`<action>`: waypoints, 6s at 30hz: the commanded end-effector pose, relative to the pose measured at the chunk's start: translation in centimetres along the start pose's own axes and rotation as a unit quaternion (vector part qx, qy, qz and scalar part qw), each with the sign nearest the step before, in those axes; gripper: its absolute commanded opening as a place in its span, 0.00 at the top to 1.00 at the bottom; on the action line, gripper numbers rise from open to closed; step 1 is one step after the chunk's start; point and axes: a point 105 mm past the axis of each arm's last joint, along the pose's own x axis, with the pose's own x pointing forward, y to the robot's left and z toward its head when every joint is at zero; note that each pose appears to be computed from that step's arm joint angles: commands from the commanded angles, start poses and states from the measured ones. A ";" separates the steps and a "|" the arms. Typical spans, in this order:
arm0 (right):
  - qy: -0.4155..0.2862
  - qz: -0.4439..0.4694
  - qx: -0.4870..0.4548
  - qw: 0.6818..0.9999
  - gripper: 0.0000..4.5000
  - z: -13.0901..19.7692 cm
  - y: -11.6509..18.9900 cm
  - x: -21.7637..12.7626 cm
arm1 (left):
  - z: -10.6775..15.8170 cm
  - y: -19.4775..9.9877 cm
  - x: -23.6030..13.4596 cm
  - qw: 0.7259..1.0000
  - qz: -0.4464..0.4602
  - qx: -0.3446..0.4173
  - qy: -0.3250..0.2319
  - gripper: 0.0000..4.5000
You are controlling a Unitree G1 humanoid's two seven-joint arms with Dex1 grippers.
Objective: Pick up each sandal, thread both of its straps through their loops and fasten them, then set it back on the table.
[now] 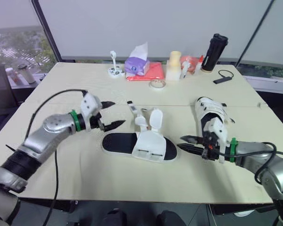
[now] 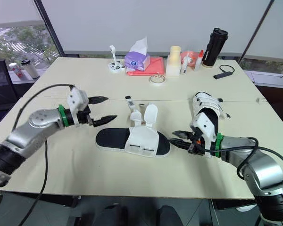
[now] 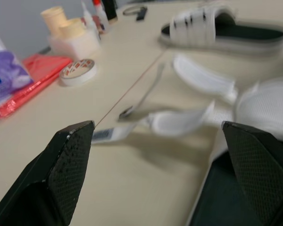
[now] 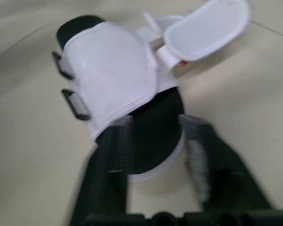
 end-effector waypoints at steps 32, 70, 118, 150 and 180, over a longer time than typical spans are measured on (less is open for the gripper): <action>0.004 0.077 -0.035 0.996 0.99 -4.4 1.2 7.5 | -6.3 3.2 3.6 0.866 0.057 -0.496 0.033 0.00; -0.002 0.070 -0.036 0.997 1.00 -5.0 3.0 8.2 | -6.0 2.2 11.8 0.814 0.090 -0.572 -0.038 0.99; 0.006 0.026 -0.027 0.999 1.00 -6.9 0.2 8.7 | -2.4 -1.0 4.8 0.668 0.046 0.721 -0.178 0.13; 0.017 0.049 -0.014 0.999 1.00 -7.5 0.8 9.9 | -0.5 -3.9 1.4 0.909 -0.142 -0.390 0.051 0.13; 0.011 0.034 -0.003 0.999 1.00 -7.2 1.4 10.1 | -1.9 -5.7 5.7 0.904 -0.177 -0.389 0.032 0.99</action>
